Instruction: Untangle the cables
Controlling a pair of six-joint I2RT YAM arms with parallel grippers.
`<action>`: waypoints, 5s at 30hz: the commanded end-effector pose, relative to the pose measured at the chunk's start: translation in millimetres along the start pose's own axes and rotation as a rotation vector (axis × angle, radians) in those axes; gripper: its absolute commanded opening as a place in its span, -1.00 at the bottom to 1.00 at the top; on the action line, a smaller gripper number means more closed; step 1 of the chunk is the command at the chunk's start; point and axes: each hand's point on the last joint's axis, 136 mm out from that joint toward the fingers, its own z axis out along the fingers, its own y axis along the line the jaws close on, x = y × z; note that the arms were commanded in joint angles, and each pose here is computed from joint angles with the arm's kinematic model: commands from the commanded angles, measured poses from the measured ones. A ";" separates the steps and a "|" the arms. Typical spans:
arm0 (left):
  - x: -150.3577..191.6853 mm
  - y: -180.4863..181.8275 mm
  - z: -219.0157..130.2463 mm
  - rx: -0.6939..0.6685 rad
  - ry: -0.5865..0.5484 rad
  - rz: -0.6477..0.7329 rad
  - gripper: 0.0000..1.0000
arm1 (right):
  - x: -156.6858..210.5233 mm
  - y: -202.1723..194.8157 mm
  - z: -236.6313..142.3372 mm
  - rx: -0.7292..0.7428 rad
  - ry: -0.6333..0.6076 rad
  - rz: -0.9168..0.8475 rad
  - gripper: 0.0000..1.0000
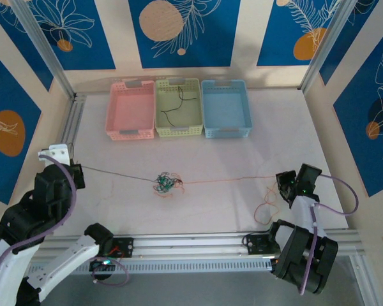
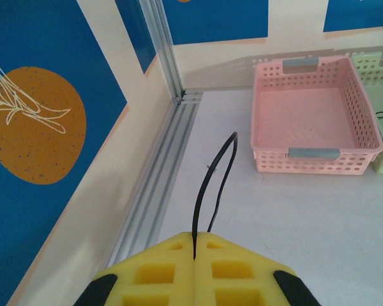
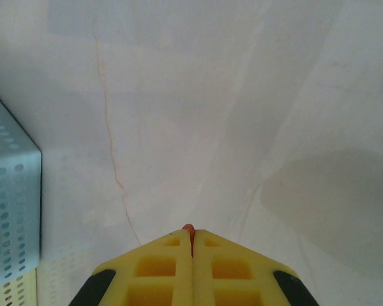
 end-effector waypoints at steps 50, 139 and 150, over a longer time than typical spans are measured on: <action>41.8 -89.3 38.6 0.264 0.123 -0.005 -1.00 | 355.9 113.0 -13.0 -0.166 0.931 -1.262 -0.29; -0.5 -35.9 22.7 0.062 0.074 0.159 -1.00 | 134.9 82.1 20.3 -0.250 0.520 -0.317 -1.00; 5.7 -70.6 23.9 0.233 0.092 0.103 -1.00 | 145.5 99.2 9.2 -0.345 0.559 -0.404 -1.00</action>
